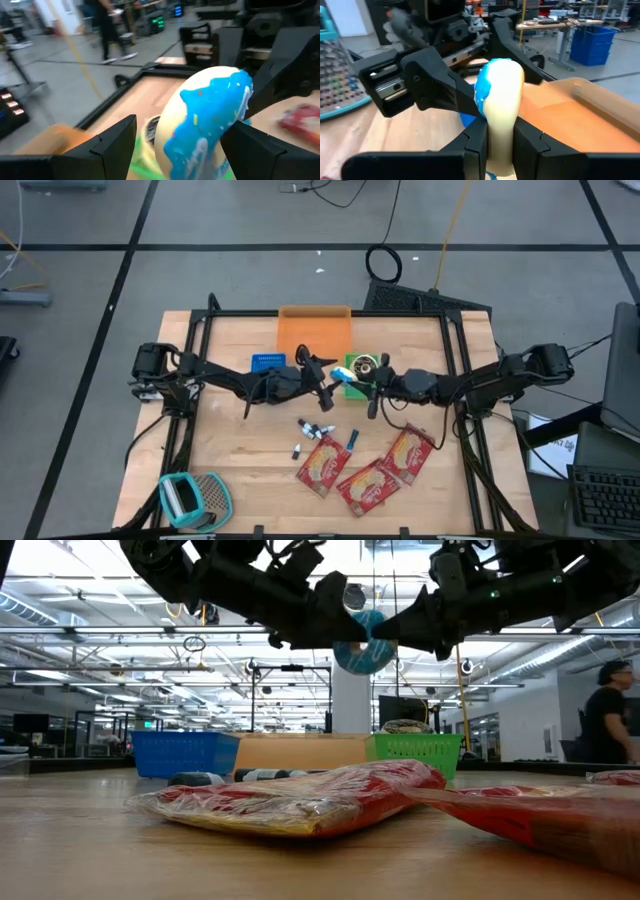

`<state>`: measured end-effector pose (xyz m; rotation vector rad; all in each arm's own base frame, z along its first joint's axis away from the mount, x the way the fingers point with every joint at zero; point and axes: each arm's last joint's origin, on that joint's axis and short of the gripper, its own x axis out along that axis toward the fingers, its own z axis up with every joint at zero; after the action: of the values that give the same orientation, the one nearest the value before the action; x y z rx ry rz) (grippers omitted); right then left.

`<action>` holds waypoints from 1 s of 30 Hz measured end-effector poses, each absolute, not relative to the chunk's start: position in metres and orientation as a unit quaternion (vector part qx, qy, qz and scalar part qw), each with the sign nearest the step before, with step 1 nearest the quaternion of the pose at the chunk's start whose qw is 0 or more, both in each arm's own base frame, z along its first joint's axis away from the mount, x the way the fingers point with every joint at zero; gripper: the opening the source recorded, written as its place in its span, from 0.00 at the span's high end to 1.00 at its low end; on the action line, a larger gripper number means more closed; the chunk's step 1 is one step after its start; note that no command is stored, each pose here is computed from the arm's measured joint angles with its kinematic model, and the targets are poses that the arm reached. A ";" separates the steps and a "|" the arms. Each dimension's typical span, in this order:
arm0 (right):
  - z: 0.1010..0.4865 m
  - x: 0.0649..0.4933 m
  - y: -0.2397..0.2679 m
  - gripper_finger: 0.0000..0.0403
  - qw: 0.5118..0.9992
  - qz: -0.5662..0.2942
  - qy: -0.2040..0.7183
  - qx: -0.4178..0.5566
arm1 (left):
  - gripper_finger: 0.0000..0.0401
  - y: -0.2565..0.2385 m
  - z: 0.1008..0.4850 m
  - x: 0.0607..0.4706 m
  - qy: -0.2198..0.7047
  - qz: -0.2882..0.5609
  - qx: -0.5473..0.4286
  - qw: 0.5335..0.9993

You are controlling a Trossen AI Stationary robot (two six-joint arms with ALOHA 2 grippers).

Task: Pick & Place Food Item
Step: Put the blue doughnut into the green bin

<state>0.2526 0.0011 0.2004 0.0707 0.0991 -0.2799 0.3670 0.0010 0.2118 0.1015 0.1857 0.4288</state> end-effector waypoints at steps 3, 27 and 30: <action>0.199 0.253 0.001 0.87 0.988 -0.142 0.054 0.035 | 0.31 0.002 0.207 0.366 0.116 0.228 0.051 0.965; 0.210 0.243 -0.014 0.87 0.984 -0.166 0.055 0.020 | 0.31 -0.008 0.199 0.366 0.153 0.123 0.026 0.980; 0.215 0.236 -0.014 0.87 0.983 -0.167 0.070 0.008 | 0.31 -0.006 0.200 0.366 0.152 0.131 0.032 0.979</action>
<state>0.2357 -0.0136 0.2145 0.0154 0.1406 -0.3353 0.3656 -0.0057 0.1997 0.0652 0.3056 0.2642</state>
